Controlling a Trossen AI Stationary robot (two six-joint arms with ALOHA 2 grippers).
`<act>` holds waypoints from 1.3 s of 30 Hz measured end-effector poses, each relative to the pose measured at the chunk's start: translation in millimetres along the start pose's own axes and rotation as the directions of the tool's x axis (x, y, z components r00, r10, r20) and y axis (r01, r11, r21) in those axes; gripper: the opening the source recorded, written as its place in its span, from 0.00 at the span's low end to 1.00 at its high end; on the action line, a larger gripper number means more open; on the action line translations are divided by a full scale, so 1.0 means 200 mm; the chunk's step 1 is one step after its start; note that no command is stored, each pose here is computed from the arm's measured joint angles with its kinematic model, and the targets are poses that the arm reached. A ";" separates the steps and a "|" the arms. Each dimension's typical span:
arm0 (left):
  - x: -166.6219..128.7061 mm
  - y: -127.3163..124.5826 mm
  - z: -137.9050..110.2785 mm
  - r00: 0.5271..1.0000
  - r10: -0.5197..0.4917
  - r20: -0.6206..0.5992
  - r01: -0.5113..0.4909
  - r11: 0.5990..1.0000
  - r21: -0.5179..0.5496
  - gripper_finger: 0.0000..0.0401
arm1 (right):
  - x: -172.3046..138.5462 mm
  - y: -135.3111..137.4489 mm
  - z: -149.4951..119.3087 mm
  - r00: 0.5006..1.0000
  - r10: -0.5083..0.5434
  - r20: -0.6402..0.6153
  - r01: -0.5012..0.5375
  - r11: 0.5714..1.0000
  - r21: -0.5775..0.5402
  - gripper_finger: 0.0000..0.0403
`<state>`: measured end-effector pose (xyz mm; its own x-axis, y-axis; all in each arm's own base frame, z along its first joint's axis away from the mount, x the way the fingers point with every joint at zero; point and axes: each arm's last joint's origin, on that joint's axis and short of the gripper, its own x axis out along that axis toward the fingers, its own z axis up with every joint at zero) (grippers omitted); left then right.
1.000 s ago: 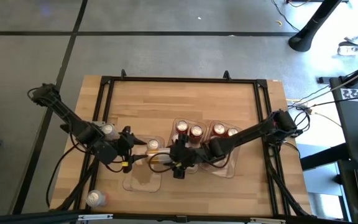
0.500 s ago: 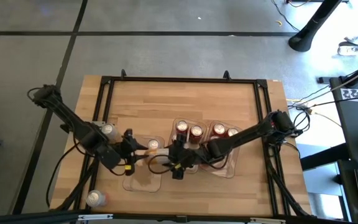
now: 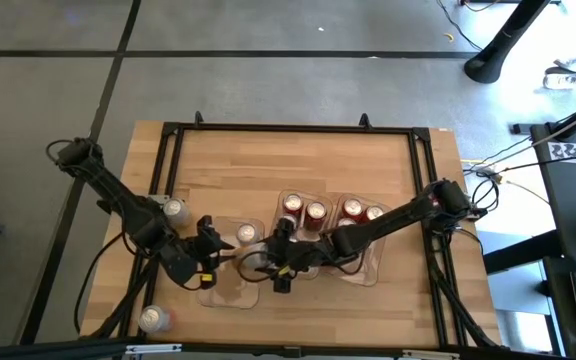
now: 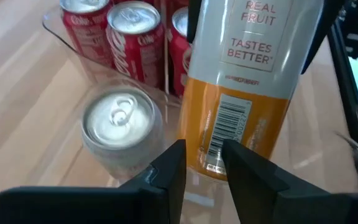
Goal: Sort soda cans
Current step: Put the bottom right orange white soda can into the left transparent bin
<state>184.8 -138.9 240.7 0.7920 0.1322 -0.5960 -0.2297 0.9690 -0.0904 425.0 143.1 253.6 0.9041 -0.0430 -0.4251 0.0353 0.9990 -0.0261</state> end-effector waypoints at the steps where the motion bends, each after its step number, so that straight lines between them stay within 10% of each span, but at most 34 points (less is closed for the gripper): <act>1: 0.00 0.00 0.00 1.000 -0.005 -0.005 0.005 1.000 -0.002 0.25 | 0.01 0.00 -0.01 1.000 0.008 0.002 -0.008 1.000 -0.001 0.71; 27: 0.01 -0.03 -0.06 0.999 -0.003 -0.051 0.003 1.000 0.000 0.25 | 0.06 0.00 0.04 0.987 0.046 0.154 -0.044 0.999 -0.014 0.70; 39: -0.21 0.09 0.01 0.994 -0.075 -0.081 0.073 0.997 -0.031 0.25 | 0.16 0.03 -0.06 0.989 0.097 0.115 -0.094 0.995 -0.032 0.70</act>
<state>148.3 -126.3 265.5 0.7588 0.0417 -0.6500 -0.1886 0.9693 -0.1580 450.0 147.0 228.9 0.9463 0.0552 -0.3185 -0.0632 0.9979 -0.0146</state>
